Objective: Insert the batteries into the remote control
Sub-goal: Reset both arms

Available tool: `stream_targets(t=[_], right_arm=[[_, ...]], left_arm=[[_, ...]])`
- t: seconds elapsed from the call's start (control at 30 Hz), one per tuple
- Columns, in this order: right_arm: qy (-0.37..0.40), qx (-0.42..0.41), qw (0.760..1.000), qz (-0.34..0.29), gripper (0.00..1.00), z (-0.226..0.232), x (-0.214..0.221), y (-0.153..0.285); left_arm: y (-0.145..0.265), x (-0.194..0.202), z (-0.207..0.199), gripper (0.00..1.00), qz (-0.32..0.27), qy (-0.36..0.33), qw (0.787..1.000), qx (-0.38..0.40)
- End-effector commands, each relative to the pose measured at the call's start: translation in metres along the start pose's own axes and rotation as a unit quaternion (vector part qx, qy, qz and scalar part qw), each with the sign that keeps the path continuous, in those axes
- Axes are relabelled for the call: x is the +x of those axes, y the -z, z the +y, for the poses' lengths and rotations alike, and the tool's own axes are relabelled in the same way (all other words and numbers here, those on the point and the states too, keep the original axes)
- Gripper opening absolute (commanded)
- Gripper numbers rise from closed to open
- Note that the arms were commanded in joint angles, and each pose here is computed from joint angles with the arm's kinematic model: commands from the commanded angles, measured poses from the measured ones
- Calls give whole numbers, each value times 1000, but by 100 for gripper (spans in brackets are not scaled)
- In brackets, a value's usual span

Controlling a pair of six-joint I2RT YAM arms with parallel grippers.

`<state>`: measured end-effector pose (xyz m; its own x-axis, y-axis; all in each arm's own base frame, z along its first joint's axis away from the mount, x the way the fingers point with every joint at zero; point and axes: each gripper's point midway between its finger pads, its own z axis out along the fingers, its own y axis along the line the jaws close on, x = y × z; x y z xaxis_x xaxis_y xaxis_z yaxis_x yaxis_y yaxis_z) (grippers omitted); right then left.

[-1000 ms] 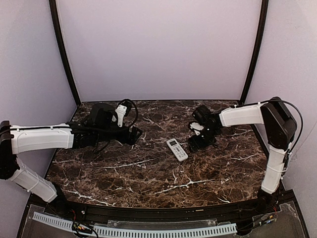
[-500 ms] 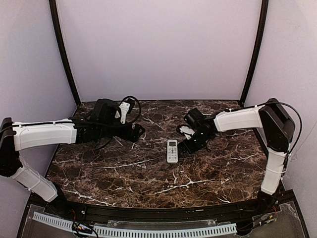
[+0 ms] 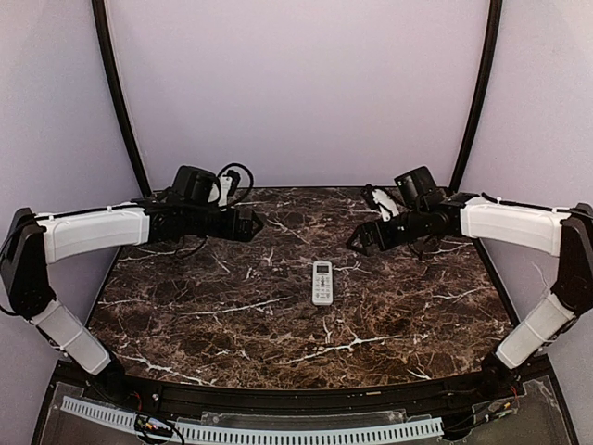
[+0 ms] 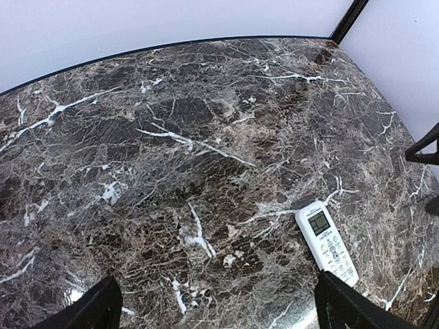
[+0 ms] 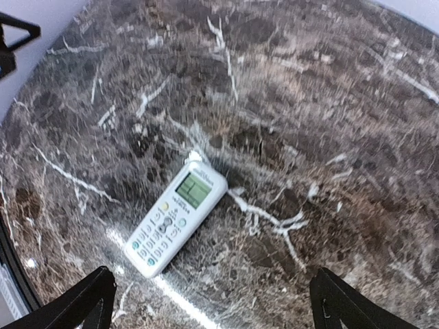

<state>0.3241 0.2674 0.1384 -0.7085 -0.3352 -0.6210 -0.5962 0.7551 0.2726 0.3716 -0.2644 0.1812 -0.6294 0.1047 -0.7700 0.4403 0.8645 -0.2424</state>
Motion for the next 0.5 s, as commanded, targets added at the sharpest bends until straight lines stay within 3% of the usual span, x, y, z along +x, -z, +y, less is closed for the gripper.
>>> stream_targets(t=[0.0,0.3,0.47], right_arm=[[-11,-30,996,-80,99,-7,-22,17],[-47,-72,991,-101,99,-18,12,2],[-57,-90,989,-99,99,-14,24,-3]], left_arm=[[-3,13,3,99,31,2,1000,-5],[-4,86,37,99,70,23,996,-55],[-3,96,40,98,62,36,996,-53]])
